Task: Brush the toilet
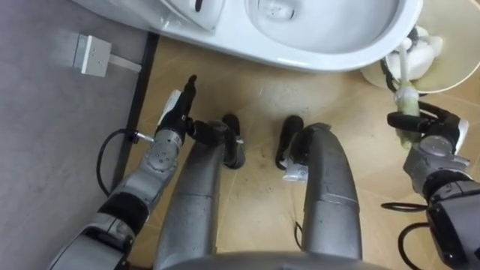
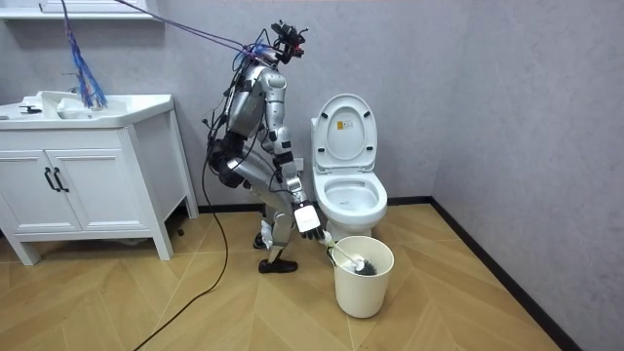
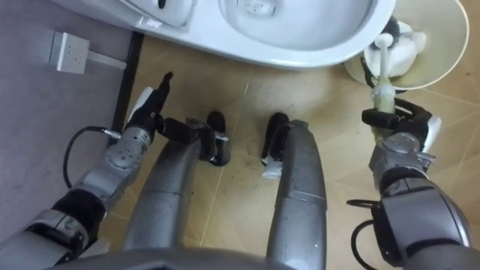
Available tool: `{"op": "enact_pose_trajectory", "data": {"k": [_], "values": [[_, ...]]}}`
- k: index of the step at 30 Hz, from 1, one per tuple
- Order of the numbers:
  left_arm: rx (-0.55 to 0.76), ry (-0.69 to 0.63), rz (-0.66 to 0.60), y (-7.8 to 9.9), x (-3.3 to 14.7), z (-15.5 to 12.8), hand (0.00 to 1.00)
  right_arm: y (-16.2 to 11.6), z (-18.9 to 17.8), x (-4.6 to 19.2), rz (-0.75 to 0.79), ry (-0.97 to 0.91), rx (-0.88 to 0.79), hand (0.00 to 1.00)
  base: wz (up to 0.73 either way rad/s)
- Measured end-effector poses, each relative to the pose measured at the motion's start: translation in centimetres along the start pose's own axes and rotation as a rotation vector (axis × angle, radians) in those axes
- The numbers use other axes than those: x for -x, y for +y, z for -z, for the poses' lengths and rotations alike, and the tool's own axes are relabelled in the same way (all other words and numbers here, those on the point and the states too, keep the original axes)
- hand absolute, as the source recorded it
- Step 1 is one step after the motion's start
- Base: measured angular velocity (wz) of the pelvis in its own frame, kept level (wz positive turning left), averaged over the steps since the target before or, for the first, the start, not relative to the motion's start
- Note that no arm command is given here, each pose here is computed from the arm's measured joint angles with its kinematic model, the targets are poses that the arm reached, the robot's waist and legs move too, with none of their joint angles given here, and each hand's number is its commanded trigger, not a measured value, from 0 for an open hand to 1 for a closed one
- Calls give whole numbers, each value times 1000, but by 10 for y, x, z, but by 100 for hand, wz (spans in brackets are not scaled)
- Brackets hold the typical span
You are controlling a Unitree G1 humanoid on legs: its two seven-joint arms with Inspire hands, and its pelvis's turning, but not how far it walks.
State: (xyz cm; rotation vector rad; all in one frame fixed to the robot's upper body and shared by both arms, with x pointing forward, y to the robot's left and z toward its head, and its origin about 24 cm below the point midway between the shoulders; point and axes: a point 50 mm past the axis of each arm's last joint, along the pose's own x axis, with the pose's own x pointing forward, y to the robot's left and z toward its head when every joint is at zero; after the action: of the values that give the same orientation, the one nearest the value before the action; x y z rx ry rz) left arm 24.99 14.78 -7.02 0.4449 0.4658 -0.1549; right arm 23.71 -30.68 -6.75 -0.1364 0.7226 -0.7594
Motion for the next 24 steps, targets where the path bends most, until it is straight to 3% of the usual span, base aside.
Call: {"op": "enact_pose_trajectory", "data": {"k": [9,24], "values": [[9,76,8,-6,15,27,0,-10,34,3,-5,93,-5,100,-2],[50,223,-35,1,35,70,0,-29,102,19,41,361,-215,100,-1]]}}
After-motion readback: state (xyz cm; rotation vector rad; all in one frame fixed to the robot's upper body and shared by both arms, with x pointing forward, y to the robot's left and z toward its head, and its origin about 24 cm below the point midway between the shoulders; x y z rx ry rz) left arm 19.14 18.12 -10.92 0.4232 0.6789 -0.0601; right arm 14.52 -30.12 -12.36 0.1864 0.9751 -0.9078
